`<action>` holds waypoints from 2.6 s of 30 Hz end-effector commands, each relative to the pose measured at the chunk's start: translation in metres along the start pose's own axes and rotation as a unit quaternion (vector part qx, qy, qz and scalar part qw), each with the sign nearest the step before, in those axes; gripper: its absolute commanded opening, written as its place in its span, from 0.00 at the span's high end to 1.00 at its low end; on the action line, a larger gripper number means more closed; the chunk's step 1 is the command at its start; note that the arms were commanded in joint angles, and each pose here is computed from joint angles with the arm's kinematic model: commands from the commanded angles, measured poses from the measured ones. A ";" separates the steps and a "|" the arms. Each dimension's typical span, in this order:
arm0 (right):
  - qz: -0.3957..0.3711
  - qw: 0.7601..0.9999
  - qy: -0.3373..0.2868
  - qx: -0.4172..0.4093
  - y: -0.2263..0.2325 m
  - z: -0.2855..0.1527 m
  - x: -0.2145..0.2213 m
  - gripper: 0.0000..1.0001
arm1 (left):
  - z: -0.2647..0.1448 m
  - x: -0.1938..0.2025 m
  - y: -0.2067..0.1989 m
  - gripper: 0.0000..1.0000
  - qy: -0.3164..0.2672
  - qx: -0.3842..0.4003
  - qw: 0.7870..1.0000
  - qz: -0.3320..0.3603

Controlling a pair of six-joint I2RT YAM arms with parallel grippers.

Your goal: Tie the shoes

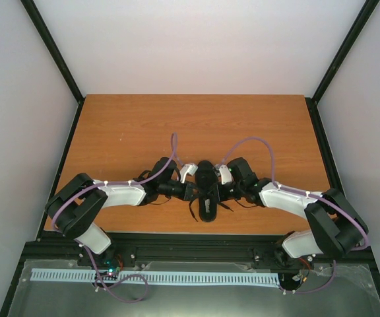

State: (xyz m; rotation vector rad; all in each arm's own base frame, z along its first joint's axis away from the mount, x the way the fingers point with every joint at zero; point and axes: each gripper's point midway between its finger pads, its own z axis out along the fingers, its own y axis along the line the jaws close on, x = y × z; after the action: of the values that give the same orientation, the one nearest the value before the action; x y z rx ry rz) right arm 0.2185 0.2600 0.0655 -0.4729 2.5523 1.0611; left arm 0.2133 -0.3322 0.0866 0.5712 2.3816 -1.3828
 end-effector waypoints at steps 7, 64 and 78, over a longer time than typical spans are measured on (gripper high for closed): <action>-0.014 1.000 -0.008 0.010 -0.004 -0.003 0.006 0.97 | -0.010 -0.031 -0.004 0.61 -0.055 -0.024 0.998 0.010; -0.017 1.000 0.000 0.003 -0.003 0.001 0.008 0.97 | 0.022 -0.027 -0.004 0.66 0.019 0.034 0.999 -0.003; -0.018 1.000 -0.003 0.006 -0.003 -0.001 0.007 0.97 | 0.031 -0.017 -0.005 0.80 0.035 0.037 0.999 -0.011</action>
State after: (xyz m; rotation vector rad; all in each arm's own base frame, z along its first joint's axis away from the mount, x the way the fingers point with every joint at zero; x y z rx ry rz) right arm 0.2123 0.2563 0.0624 -0.4926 2.5459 1.0596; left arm 0.2329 -0.3517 0.0748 0.5596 2.4488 -1.4442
